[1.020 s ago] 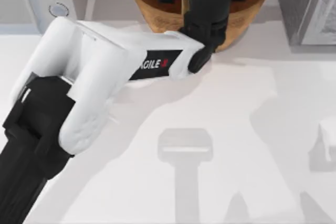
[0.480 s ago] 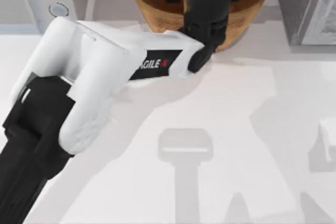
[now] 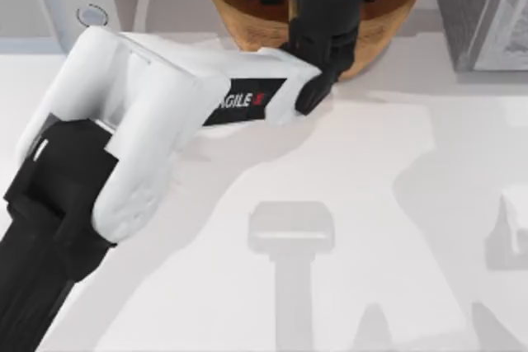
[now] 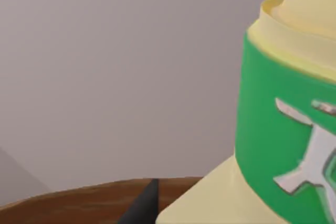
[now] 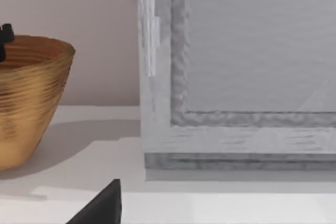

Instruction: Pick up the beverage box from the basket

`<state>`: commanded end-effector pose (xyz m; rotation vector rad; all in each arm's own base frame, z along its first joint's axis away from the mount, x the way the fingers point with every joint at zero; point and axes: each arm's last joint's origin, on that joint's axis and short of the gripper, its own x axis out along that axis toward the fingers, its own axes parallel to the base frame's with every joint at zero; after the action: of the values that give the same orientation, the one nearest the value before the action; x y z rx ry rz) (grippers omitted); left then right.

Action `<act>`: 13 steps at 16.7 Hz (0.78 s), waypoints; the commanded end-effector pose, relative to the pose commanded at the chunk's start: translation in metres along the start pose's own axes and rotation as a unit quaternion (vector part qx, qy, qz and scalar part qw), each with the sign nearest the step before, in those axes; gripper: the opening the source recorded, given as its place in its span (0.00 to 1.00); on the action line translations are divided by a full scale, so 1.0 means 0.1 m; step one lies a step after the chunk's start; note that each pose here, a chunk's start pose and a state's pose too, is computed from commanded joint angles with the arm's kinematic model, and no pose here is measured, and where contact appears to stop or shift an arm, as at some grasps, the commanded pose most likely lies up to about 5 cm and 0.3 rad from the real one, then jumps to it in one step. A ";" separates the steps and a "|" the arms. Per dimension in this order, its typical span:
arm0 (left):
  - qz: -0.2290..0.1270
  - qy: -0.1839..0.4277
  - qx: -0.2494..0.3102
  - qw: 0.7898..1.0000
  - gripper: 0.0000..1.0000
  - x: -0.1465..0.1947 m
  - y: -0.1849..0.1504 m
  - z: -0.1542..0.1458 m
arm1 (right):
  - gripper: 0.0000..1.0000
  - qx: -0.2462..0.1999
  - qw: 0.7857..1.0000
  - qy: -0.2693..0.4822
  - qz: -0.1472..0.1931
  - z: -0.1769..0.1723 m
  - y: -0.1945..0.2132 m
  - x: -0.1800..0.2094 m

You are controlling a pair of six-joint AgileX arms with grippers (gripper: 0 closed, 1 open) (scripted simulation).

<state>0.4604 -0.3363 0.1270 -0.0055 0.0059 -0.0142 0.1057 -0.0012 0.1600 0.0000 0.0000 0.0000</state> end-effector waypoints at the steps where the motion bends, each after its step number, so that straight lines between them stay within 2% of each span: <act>1: 0.000 0.000 0.000 1.000 0.00 0.00 0.00 0.00 | 1.00 0.000 1.000 0.000 0.000 0.00 0.00 0.00; 8: -0.006 0.001 0.002 1.000 0.00 -0.02 -0.07 0.20 | 1.00 0.000 1.000 0.000 0.000 0.00 0.00 0.00; 13: -0.006 -0.001 -0.002 1.000 0.00 0.02 -0.10 0.81 | 1.00 0.000 1.000 0.000 0.000 0.00 0.00 0.00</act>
<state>0.4627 -0.3457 0.2080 -0.0088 0.0030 -0.0253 0.1057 -0.0012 0.1600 0.0000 0.0000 0.0000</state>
